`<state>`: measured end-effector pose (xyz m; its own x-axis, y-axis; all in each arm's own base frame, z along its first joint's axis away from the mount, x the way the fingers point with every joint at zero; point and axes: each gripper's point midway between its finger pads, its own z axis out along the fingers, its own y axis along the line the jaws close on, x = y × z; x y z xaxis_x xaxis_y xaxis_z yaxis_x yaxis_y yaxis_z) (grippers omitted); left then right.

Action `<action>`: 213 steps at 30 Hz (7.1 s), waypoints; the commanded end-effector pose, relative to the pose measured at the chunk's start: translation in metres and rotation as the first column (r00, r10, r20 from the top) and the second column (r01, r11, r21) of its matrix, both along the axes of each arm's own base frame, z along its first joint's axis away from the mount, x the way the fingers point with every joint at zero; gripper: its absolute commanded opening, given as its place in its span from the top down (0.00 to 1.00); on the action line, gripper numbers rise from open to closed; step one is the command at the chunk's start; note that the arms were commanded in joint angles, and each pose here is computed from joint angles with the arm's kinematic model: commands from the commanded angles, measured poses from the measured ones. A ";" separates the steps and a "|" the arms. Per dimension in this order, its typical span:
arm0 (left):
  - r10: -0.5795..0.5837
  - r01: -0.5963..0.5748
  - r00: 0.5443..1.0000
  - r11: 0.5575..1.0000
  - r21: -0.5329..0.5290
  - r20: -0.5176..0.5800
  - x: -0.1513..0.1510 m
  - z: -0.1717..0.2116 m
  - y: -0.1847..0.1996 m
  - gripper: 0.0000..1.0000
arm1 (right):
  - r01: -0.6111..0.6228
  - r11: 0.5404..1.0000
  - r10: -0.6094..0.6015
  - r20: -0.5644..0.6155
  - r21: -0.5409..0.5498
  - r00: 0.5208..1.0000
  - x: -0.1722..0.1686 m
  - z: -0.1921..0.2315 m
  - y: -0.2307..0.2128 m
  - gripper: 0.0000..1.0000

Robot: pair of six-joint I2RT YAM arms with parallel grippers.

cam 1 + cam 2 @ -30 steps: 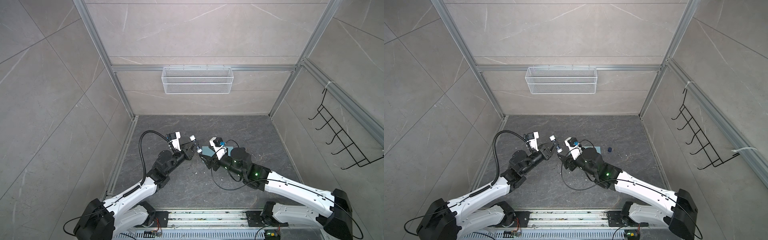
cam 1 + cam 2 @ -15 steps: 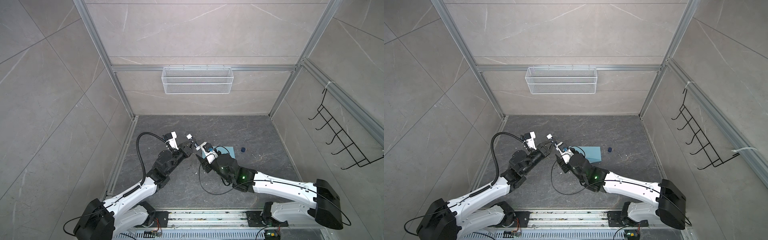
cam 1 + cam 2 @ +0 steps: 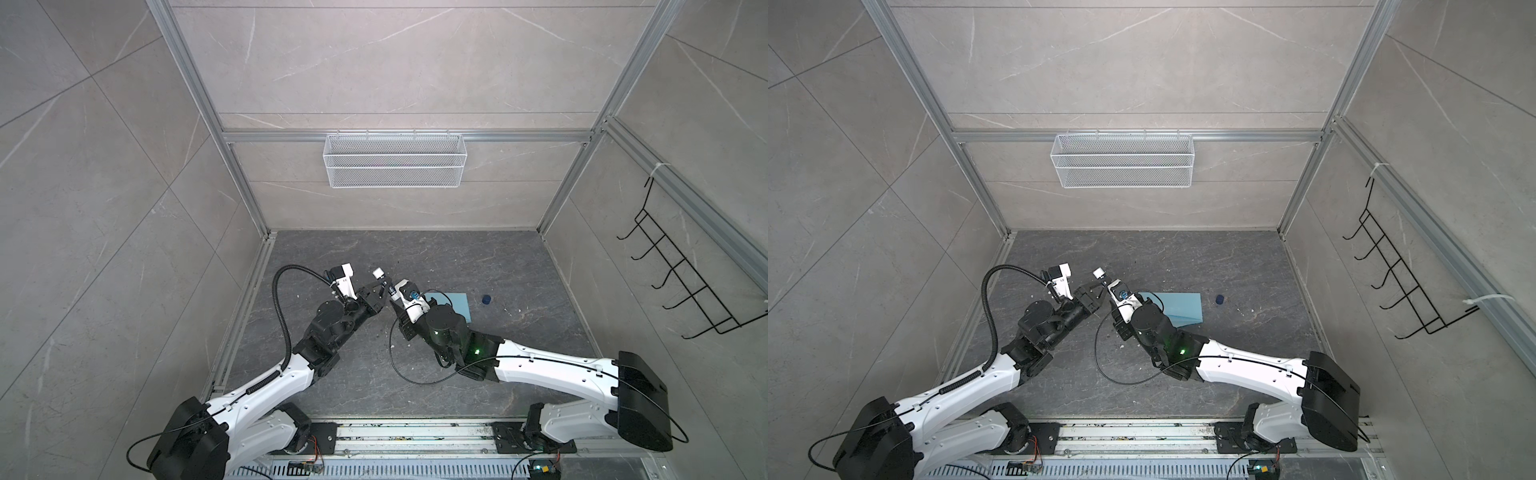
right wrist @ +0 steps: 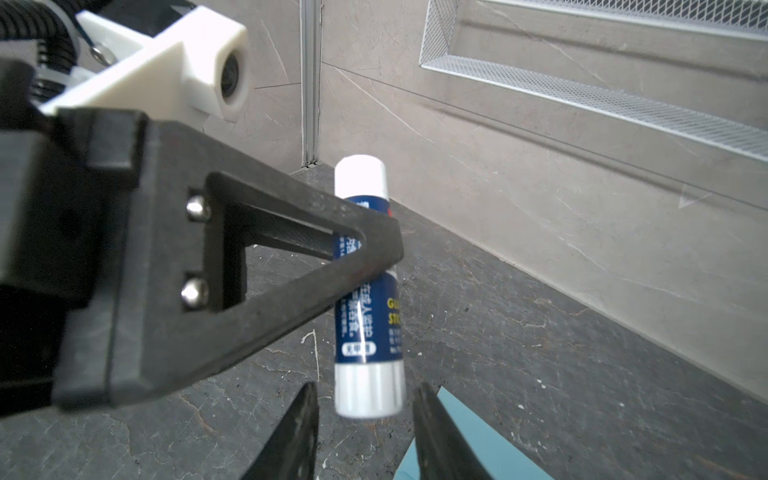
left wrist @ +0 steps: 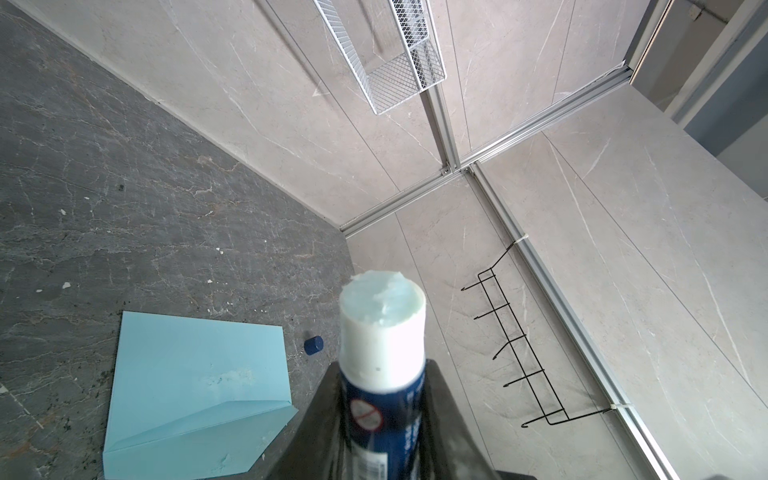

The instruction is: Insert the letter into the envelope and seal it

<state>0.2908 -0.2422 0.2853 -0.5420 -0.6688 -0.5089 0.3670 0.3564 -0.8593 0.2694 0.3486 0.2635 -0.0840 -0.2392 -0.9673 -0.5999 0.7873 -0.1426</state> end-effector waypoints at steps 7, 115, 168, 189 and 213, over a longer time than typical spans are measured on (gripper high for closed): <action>0.012 -0.010 0.998 0.999 -0.046 0.055 -0.002 0.019 0.003 1.00 | 0.005 1.000 -0.005 0.022 0.019 1.000 0.003 0.011 0.008 0.78; -0.170 0.146 0.909 0.985 0.090 0.382 -0.033 0.048 -0.020 1.00 | -0.272 0.707 0.578 -0.313 0.652 0.754 0.022 0.036 -0.035 0.66; -0.202 0.183 0.880 0.979 0.086 0.429 -0.044 0.058 -0.021 1.00 | -0.354 0.724 0.598 -0.284 0.591 0.749 0.002 0.043 -0.023 0.88; -0.164 0.140 0.906 0.986 0.090 0.390 -0.037 0.052 -0.016 1.00 | -0.107 0.989 0.118 -0.102 0.106 0.988 0.002 0.022 -0.040 0.33; -0.159 0.133 0.907 0.987 0.094 0.390 -0.036 0.052 -0.015 1.00 | 0.015 0.999 -0.011 0.102 -0.047 0.995 -0.011 0.033 -0.012 0.69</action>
